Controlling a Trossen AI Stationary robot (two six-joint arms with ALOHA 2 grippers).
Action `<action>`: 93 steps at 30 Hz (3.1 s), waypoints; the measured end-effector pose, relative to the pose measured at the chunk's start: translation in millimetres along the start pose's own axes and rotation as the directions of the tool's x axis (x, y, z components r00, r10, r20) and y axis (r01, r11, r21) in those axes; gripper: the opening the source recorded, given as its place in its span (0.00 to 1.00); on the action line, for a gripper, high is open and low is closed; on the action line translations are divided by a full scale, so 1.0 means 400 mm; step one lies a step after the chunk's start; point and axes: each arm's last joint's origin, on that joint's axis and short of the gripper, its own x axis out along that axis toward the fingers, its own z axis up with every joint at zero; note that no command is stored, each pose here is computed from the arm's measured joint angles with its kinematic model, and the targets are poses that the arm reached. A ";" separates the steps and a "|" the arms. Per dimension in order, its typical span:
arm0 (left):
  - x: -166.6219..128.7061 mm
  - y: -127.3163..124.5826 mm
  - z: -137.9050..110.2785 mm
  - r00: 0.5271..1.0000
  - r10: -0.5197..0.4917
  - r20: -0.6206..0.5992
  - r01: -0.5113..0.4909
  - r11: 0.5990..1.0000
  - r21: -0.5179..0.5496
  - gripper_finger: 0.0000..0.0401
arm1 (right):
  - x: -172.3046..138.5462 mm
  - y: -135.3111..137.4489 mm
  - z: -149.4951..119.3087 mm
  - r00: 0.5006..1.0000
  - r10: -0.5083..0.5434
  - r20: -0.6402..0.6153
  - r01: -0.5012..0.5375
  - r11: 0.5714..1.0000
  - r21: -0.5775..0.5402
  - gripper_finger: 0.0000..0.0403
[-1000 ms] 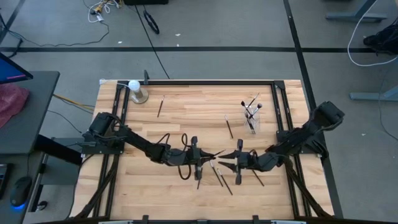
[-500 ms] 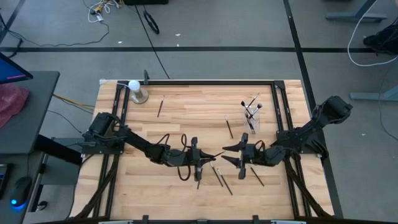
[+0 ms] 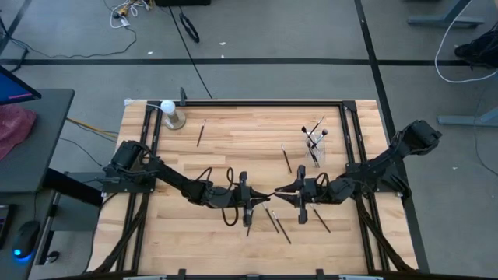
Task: Sort items
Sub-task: Put the silver eyeshadow brush into the transparent organizer
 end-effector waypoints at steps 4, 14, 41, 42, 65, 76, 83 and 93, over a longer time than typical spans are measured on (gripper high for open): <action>0.000 0.000 0.000 1.000 0.001 0.000 -0.002 1.000 -0.007 0.05 | 0.001 -0.001 0.000 1.000 -0.002 0.000 0.002 1.000 -0.019 0.04; 0.000 0.002 -0.009 0.999 0.006 -0.033 -0.005 1.000 0.005 0.33 | -0.034 0.009 0.027 0.995 -0.018 -0.095 0.016 1.000 -0.026 0.02; 0.003 0.013 -0.028 0.994 0.026 -0.104 -0.030 0.999 -0.030 0.55 | -0.215 -0.234 0.308 0.499 -0.708 -0.500 0.628 0.692 -0.354 0.01; 0.003 0.013 -0.028 0.994 0.027 -0.104 -0.030 0.999 -0.030 0.55 | -0.215 -0.243 0.306 0.492 -0.717 -0.494 0.637 0.683 -0.357 0.01; 0.003 0.014 -0.030 0.994 0.028 -0.110 -0.031 0.999 -0.027 0.55 | -0.173 -0.447 0.103 0.506 -0.565 -0.652 0.595 0.776 -0.210 0.01; 0.003 0.013 -0.030 0.994 0.028 -0.110 -0.031 0.999 -0.027 0.55 | -0.183 -0.474 0.051 0.494 -0.568 -0.658 0.635 0.753 -0.173 0.10; 0.003 0.013 -0.031 0.993 0.028 -0.111 -0.031 0.999 -0.031 0.55 | -0.188 -0.486 0.052 0.477 -0.584 -0.656 0.666 0.728 -0.164 0.20; 0.003 0.013 -0.031 0.993 0.028 -0.111 -0.032 0.999 -0.035 0.55 | -0.173 -0.475 0.137 0.524 -0.597 -0.608 0.667 0.731 -0.144 0.34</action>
